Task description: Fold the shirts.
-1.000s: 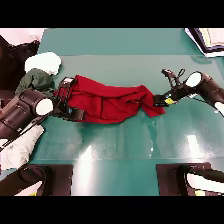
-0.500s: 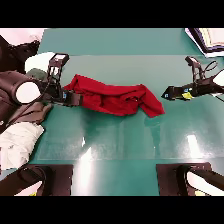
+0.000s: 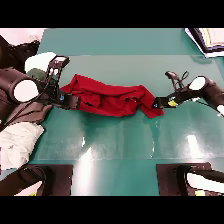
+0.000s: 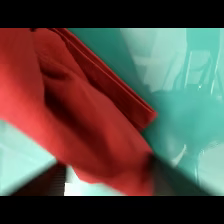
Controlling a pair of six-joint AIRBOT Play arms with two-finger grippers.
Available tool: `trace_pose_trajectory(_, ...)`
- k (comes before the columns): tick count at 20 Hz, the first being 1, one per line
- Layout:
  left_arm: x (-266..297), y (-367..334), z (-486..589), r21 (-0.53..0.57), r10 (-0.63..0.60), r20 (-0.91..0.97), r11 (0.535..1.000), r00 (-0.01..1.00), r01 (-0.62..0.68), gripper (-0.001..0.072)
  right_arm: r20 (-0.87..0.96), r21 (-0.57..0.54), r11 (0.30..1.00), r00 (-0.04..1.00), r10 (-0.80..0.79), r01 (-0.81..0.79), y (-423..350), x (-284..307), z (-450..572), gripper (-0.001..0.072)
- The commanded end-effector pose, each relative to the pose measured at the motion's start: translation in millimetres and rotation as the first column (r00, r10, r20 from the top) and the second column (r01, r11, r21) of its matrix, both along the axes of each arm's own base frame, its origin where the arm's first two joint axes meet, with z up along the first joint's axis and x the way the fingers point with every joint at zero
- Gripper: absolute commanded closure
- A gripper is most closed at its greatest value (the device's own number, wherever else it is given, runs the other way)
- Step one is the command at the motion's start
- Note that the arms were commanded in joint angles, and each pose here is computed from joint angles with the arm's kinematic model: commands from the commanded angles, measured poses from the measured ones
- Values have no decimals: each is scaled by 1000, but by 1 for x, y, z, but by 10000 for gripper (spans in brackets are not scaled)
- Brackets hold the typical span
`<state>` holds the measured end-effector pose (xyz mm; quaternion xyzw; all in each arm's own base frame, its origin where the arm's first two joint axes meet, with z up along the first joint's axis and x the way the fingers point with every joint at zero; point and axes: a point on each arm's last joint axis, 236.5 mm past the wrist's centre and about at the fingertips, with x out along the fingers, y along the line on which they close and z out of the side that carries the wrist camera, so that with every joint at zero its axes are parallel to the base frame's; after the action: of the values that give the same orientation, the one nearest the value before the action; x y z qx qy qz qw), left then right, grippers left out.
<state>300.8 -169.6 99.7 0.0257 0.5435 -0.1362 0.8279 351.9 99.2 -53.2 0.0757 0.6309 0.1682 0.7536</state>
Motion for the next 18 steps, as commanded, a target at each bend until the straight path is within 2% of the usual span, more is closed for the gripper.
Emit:
trace_pose_trajectory(1,-1,1,0,3,-1,-3,1000,1000,1,679,-19,-12,1000,999,29,-29,8,-1,-15,633)
trace_pose_trajectory(2,0,1,0,4,-1,-1,1000,1000,1,680,-24,-9,999,999,31,-31,8,-3,-12,695)
trace_pose_trajectory(6,12,21,40,55,21,112,998,993,-28,680,74,18,999,997,38,-39,4,2,56,695)
trace_pose_trajectory(9,15,23,139,-50,32,320,999,947,-17,679,321,162,987,944,-76,25,10,10,187,695)
trace_pose_trajectory(13,-20,42,285,-221,105,585,975,804,33,679,695,204,978,698,-173,40,-14,-21,364,696)
trace_pose_trajectory(15,-48,57,337,-285,149,666,956,731,66,679,805,193,979,559,-200,73,-30,-51,425,696)
trace_pose_trajectory(18,-86,70,378,-345,177,713,931,678,120,679,893,172,969,386,-229,176,-57,-92,481,696)
